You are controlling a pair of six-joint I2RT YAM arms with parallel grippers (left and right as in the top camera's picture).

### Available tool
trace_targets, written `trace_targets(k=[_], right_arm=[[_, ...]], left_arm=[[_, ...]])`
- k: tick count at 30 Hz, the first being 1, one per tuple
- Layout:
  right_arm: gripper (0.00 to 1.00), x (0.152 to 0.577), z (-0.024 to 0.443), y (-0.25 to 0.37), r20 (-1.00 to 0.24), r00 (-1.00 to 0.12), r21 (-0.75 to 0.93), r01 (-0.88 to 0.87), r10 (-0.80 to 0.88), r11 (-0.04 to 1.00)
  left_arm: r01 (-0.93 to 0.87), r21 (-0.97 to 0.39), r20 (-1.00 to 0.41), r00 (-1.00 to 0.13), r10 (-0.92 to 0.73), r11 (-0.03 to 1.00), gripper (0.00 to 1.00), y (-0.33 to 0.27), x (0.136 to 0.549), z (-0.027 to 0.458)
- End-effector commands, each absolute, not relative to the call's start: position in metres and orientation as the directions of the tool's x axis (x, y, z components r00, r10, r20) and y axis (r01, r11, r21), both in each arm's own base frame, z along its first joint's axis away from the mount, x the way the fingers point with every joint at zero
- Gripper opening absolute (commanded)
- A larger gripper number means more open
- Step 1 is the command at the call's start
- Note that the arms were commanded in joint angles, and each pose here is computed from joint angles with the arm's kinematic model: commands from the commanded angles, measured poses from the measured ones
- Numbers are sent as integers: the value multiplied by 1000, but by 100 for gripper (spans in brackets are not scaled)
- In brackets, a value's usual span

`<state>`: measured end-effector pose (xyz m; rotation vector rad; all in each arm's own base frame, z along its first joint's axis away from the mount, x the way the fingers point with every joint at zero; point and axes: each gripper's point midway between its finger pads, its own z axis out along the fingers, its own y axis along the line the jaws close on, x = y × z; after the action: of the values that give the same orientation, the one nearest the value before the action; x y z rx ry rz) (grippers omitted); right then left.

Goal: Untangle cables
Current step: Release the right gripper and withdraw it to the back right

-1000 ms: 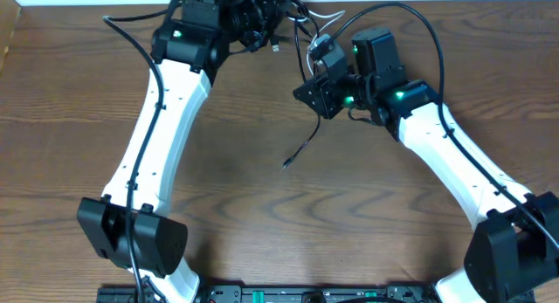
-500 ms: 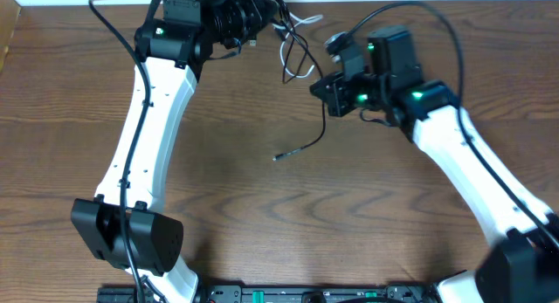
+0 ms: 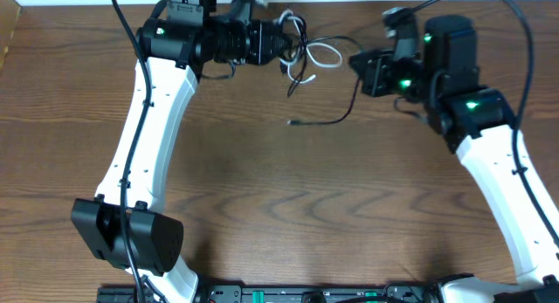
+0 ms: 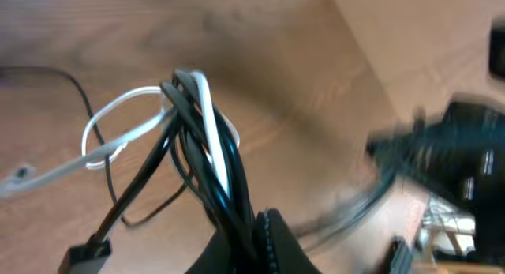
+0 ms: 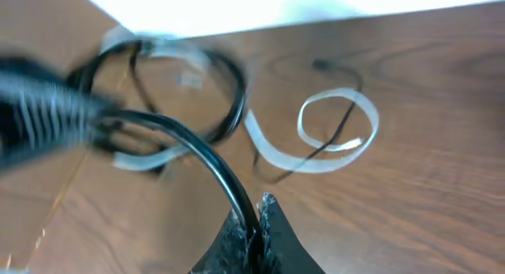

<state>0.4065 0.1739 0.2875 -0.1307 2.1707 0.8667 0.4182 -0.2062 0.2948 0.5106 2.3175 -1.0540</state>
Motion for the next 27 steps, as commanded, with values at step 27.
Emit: trace_targets(k=[27], right_arm=[[1, 414, 389, 98, -752, -462, 634, -313, 469, 708]], left_arm=[[578, -619, -474, -815, 334, 532, 7, -250, 348, 263]])
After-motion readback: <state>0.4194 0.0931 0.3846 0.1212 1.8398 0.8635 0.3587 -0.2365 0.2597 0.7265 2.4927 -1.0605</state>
